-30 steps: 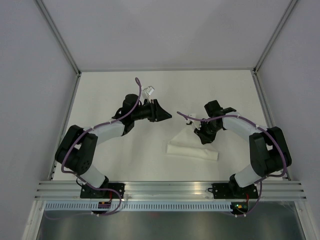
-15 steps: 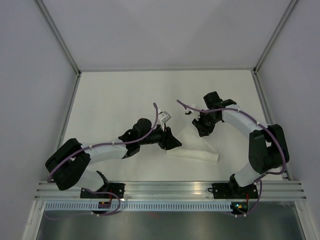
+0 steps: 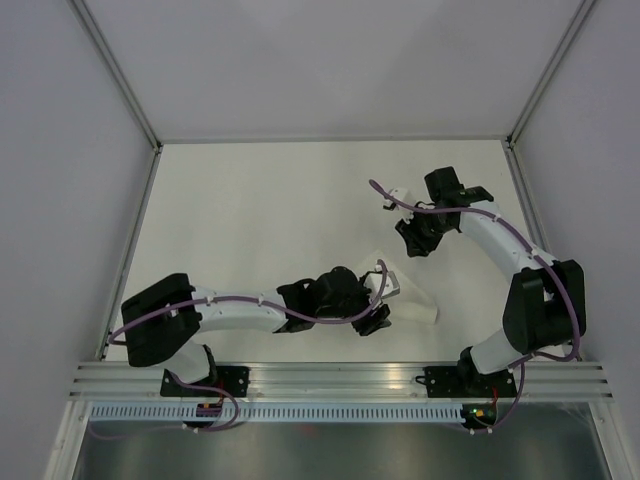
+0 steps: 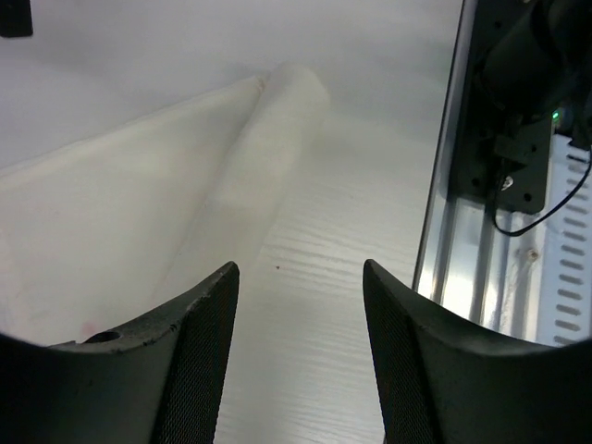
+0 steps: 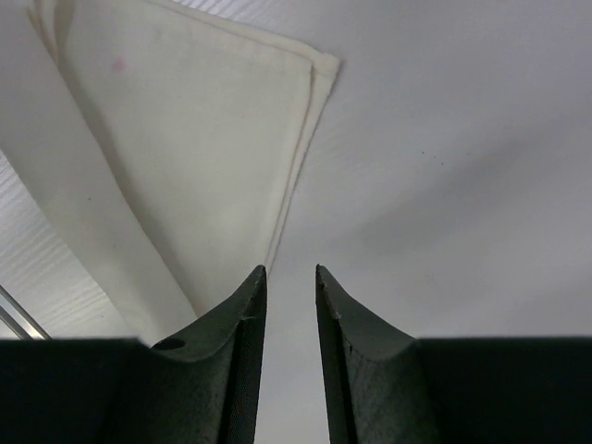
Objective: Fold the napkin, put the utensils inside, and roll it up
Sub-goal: Roll the napkin at the center of the board.
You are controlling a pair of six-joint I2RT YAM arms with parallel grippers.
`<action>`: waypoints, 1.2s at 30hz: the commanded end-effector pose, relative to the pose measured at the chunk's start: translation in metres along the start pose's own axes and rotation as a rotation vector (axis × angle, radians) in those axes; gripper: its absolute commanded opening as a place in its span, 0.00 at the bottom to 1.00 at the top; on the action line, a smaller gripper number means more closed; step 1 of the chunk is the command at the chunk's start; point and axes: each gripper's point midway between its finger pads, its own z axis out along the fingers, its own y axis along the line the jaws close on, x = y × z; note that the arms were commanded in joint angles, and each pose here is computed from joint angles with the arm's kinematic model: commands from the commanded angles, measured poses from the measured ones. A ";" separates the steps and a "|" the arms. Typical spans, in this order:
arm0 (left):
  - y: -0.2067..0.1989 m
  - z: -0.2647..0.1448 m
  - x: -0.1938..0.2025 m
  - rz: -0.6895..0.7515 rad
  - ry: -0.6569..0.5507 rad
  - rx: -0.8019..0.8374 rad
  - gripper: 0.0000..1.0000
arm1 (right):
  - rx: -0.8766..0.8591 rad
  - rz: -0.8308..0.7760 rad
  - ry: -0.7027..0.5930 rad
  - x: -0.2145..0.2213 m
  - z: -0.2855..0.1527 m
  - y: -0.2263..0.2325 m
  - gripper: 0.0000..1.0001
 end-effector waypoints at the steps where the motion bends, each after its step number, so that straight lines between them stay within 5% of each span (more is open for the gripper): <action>1: 0.027 0.002 0.014 0.178 0.052 -0.121 0.62 | 0.016 0.043 -0.021 -0.006 -0.013 -0.012 0.34; 10: 0.042 0.037 0.031 0.276 0.160 -0.134 0.62 | 0.019 0.071 -0.036 -0.008 -0.026 -0.021 0.34; 19: 0.046 0.046 0.020 0.287 0.145 -0.140 0.61 | 0.018 0.077 -0.034 -0.002 -0.030 -0.021 0.34; 36: 0.071 0.048 0.039 0.116 0.174 -0.101 0.56 | -0.003 0.000 -0.091 -0.002 -0.061 0.009 0.34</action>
